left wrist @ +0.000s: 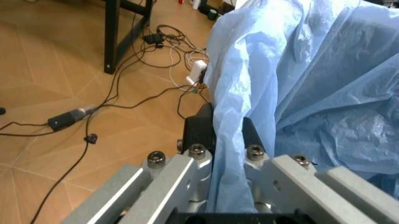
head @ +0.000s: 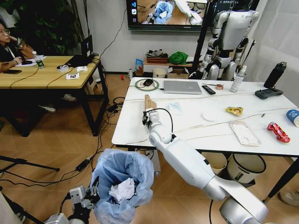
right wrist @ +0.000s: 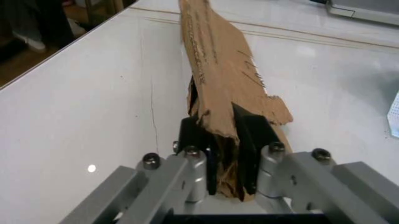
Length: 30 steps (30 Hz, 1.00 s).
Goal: Pick up the trash bin and place the trash from the table into it.
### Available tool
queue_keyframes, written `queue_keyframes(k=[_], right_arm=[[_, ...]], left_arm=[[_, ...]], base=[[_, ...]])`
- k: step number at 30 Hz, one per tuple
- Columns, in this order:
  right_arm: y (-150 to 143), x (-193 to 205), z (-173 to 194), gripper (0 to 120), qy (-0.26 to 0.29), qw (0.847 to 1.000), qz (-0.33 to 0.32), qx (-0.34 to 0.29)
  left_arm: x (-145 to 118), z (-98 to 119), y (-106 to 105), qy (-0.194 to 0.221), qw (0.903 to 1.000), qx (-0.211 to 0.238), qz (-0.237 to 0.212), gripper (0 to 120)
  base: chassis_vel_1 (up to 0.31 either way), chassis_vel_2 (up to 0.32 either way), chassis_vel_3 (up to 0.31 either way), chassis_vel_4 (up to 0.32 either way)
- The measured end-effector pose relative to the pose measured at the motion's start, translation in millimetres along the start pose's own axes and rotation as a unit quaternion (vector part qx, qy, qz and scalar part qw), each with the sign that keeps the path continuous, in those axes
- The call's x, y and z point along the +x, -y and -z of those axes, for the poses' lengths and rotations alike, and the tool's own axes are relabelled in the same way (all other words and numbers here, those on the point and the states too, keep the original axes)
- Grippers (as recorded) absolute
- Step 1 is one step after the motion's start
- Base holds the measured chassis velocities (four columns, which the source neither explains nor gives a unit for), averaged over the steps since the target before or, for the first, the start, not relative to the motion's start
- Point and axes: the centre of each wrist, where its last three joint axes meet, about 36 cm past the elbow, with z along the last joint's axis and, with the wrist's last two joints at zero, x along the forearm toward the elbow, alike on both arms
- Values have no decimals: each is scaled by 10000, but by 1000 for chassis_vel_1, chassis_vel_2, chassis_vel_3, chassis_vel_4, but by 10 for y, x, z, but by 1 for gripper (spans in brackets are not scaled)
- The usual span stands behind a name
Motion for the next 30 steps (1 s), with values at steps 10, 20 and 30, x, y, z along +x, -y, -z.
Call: queue_keyframes(k=[10, 20, 30], right_arm=[[85, 85, 15, 0, 49, 9998, 188, -87], [409, 1023, 69, 0, 812, 9833, 1230, -1063], [377, 2008, -154, 0, 1150, 9580, 2343, -1184]], left_arm=[[-5, 2, 7, 18, 10000, 10, 4, 0], [15, -11, 31, -50, 9999, -45, -83, 0], [14, -22, 18, -100, 9999, -59, -89, 0]], base=[[0, 0, 0, 0], [0, 0, 0, 0], [0, 0, 0, 0]])
